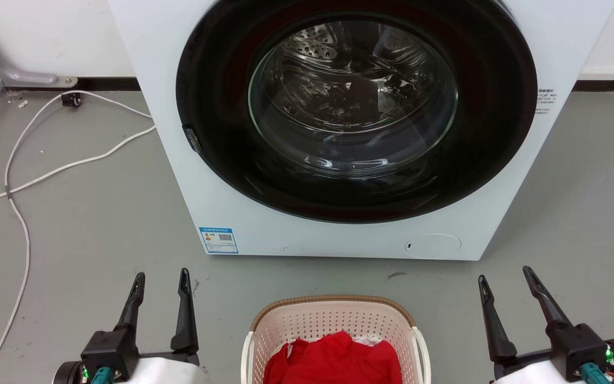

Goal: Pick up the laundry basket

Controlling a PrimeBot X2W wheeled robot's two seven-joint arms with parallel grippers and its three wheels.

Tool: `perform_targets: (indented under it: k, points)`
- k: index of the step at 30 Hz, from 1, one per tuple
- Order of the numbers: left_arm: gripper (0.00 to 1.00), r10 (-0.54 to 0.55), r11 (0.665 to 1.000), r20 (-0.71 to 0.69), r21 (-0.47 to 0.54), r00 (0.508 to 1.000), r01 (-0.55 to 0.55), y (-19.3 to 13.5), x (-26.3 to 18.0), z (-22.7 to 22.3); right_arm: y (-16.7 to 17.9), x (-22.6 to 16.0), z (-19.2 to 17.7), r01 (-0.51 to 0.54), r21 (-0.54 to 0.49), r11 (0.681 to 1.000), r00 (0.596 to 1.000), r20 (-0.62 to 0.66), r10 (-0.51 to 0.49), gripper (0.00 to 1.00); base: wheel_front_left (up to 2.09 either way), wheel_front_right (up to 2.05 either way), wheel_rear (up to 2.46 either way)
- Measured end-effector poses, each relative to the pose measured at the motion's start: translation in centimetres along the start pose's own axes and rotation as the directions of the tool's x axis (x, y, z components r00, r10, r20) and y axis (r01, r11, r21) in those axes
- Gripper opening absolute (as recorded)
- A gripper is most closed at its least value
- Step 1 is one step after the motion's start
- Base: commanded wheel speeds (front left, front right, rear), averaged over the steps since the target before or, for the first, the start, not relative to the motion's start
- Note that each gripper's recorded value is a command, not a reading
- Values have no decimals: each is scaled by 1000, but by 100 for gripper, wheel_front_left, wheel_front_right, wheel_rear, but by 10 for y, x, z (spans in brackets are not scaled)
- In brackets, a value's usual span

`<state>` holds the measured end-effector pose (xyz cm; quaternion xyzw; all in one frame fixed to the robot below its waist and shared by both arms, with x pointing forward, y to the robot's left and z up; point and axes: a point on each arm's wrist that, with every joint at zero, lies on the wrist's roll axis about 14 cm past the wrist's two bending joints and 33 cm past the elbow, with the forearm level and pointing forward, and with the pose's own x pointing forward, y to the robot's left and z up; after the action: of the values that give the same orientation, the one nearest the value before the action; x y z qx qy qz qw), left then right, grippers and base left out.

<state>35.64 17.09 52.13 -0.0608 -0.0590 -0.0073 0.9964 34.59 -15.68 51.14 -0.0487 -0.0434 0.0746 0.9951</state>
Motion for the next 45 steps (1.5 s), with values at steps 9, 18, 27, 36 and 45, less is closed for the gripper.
perform_targets:
  k: [9,18,27,36,45]
  points:
    - [100,-10,998,8,55,1000,9,-2,-2,0,2,-2,0,-11,-46,999,1000,3,11,100,0,0,0]
    - [100,-9,997,2,76,1000,9,-1,-4,-2,2,-3,-2,-12,-51,999,1000,1,12,100,0,0,0]
    - [100,-6,997,-6,74,1000,6,0,-5,-5,1,-3,-3,-9,-32,999,1000,-2,8,100,0,0,0]
    - [100,-4,997,-6,75,1000,5,0,-5,-5,2,-4,-5,-10,-26,1000,1000,-6,10,100,0,0,0]
    - [100,-3,997,-15,72,1000,4,0,-5,-8,3,-3,-7,-13,-25,1000,1000,-13,13,100,0,0,0]
